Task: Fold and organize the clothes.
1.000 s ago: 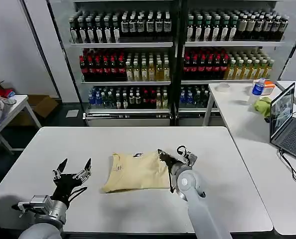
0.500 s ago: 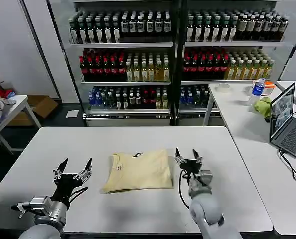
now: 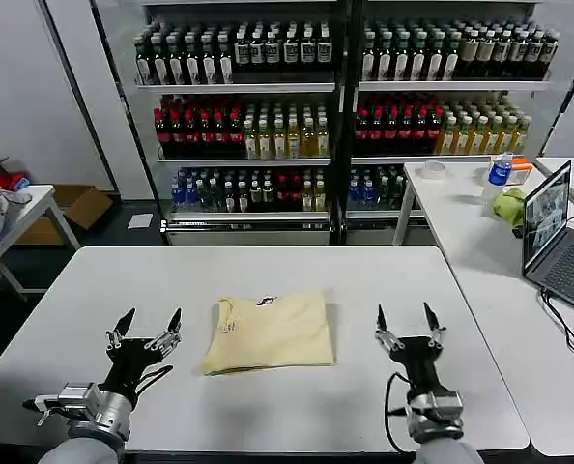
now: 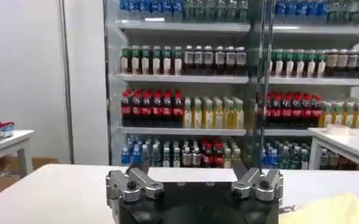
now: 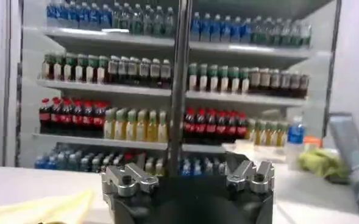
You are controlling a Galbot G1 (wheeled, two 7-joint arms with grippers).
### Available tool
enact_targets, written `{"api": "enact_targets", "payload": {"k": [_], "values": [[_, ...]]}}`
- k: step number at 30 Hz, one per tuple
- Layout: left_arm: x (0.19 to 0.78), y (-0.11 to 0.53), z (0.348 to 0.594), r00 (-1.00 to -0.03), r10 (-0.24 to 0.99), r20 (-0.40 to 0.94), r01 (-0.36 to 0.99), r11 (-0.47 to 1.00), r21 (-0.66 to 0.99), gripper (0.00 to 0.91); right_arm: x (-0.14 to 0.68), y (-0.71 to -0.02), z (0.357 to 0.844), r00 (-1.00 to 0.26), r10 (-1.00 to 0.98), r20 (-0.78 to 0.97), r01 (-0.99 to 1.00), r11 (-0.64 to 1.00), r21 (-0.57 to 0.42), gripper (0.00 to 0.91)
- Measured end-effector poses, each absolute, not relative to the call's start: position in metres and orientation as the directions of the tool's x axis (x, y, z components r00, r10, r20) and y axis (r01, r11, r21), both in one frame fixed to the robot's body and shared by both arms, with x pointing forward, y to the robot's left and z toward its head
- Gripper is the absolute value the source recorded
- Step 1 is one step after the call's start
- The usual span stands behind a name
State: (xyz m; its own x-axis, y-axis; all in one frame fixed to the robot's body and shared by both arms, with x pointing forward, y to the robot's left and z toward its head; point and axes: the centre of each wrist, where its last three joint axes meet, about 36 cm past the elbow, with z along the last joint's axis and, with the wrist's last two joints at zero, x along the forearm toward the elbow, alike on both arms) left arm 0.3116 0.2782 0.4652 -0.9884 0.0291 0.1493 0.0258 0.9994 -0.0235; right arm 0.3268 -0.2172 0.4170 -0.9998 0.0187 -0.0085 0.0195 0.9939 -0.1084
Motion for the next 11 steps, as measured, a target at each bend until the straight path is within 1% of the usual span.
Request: {"api": "enact_targets", "payload": {"k": [11], "values": [[0.308, 0.277, 0.467, -0.986, 0.049, 0.158, 0.047, 0.999, -0.019, 0.907, 0.294, -0.229, 0.432, -0.999, 0.018, -0.046, 0.025, 0.987, -0.158, 0.907]]}}
